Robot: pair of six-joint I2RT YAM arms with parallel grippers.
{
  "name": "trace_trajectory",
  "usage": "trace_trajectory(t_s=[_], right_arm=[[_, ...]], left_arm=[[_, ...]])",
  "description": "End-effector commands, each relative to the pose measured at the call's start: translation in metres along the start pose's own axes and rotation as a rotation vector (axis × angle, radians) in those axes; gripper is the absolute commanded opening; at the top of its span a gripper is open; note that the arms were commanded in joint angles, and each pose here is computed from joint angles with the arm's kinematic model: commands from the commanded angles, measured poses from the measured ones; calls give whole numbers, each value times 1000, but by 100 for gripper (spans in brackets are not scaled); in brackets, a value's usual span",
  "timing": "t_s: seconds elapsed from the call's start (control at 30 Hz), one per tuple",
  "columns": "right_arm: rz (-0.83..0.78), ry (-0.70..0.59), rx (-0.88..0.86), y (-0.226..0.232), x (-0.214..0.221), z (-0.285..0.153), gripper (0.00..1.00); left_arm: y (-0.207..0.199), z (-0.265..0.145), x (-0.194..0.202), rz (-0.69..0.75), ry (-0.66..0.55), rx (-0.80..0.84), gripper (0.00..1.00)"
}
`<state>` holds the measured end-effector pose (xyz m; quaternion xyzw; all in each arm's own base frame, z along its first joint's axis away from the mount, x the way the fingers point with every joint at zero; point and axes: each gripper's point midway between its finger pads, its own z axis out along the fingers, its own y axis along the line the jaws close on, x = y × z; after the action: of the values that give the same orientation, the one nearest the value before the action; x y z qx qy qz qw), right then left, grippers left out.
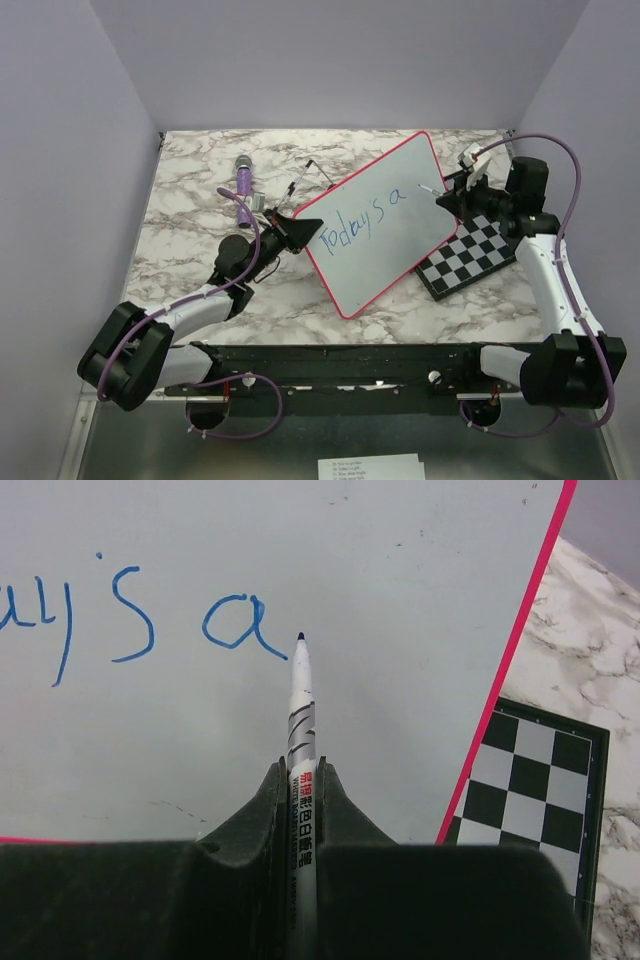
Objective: Write a sentence on the whiteboard
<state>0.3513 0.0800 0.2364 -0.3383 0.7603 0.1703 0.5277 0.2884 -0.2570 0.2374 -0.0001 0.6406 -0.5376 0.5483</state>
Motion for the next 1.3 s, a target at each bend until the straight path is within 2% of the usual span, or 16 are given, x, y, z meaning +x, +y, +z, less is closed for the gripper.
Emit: trace_trajectory(t_s=[0.0, 0.57, 0.8, 1.27], right_arm=[[-30, -79, -15, 4, -15, -6, 1], [20, -89, -30, -8, -19, 4, 1], [42, -38, -6, -23, -2, 16, 1], [30, -27, -26, -27, 11, 27, 1]], left_arm=[[-48, 2, -26, 59, -52, 179, 0], [-49, 2, -24, 63, -37, 187, 0], [-46, 2, -23, 62, -36, 175, 0], [-46, 4, -24, 49, -37, 175, 0]])
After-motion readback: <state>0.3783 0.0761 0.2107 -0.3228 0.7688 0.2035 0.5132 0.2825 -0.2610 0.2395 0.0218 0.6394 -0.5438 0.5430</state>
